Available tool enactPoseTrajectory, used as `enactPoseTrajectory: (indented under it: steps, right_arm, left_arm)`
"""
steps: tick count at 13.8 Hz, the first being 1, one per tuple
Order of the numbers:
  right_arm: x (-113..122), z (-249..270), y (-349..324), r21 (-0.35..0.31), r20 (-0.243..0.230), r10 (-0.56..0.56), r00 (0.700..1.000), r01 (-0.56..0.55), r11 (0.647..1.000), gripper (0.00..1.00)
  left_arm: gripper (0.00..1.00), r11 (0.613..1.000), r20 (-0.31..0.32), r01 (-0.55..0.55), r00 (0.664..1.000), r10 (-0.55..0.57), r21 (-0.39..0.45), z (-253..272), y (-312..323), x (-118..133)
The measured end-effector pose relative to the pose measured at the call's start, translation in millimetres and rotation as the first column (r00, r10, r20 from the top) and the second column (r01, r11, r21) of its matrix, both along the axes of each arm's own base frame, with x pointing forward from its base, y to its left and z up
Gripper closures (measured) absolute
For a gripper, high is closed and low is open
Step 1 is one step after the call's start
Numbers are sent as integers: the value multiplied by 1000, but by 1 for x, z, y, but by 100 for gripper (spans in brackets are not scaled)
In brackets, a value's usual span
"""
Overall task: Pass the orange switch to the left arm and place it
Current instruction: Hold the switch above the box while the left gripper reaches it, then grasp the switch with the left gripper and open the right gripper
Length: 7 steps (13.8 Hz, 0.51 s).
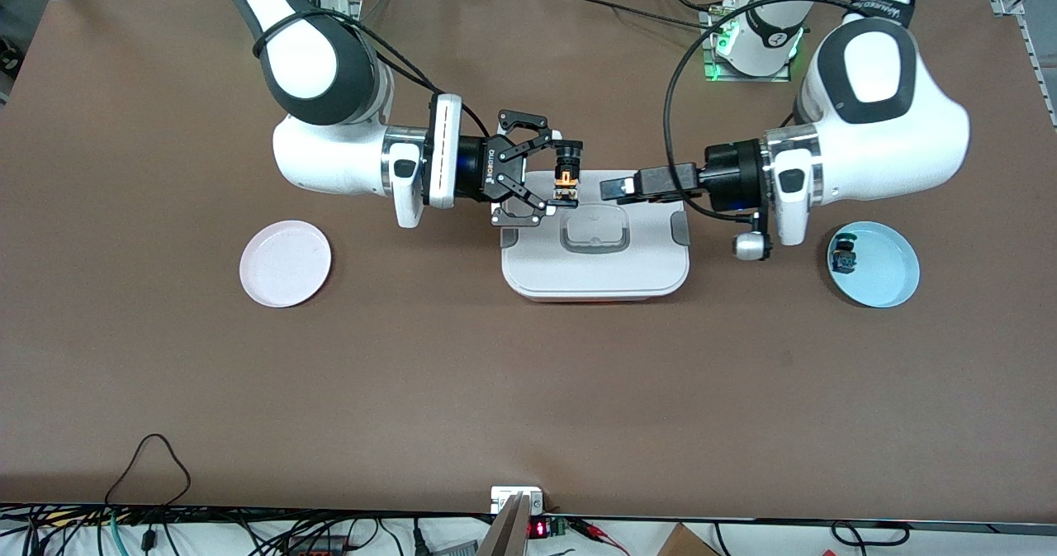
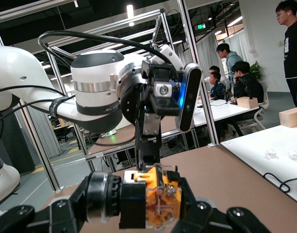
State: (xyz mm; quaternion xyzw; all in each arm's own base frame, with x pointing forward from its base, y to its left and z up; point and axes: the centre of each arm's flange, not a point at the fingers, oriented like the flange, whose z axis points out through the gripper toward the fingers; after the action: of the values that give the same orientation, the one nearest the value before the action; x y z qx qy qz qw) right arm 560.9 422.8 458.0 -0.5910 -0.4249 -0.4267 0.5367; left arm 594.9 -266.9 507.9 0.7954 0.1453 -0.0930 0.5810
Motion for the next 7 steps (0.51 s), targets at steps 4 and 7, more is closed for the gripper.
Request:
enactPoseTrajectory:
  steps: [4,7]
  right_arm:
    - [0,0,0,-2,0,-4,1000,4,1000,28]
    - [0,0,0,-2,0,-4,1000,4,1000,28]
  left_arm:
    - [0,999,-1,33,999,-33,-11,-4,-32,-12]
    - [11,998,-9,62,998,-62,-16,-9,-48,-19]
